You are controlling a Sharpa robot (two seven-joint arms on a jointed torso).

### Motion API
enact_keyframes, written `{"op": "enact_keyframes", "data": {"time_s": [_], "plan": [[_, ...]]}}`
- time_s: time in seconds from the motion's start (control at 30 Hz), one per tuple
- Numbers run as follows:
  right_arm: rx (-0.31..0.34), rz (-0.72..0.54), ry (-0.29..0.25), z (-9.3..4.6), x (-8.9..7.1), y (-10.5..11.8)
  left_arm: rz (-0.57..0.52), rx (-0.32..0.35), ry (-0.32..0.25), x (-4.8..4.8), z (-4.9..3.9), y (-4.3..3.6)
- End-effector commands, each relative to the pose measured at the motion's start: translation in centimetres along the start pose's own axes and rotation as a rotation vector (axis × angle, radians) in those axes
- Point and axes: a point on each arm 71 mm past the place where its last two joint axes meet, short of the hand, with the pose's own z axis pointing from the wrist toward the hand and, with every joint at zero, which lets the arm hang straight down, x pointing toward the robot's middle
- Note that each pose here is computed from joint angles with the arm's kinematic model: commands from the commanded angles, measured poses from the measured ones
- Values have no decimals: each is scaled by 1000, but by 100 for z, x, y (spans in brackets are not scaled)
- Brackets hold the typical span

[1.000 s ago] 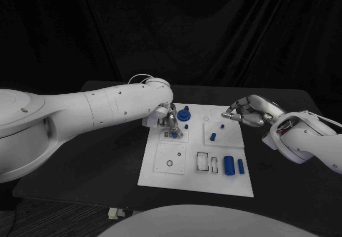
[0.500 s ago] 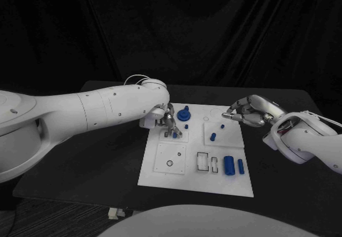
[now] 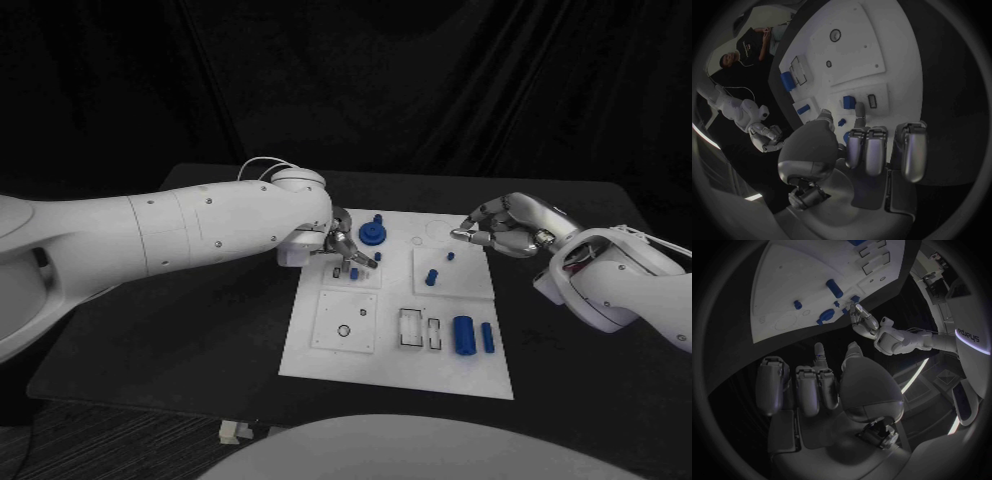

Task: Assemble the parts on the task board

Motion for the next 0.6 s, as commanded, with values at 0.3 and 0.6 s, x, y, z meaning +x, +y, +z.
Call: {"op": "enact_keyframes", "data": {"time_s": [0.3,0.6], "plan": [[13,-4,0,-21,-3,-28,-40,81,-174,24,-156,16],[13,-4,-2,-29,-5,-29,-23,52,-189,121,-145,111]]}}
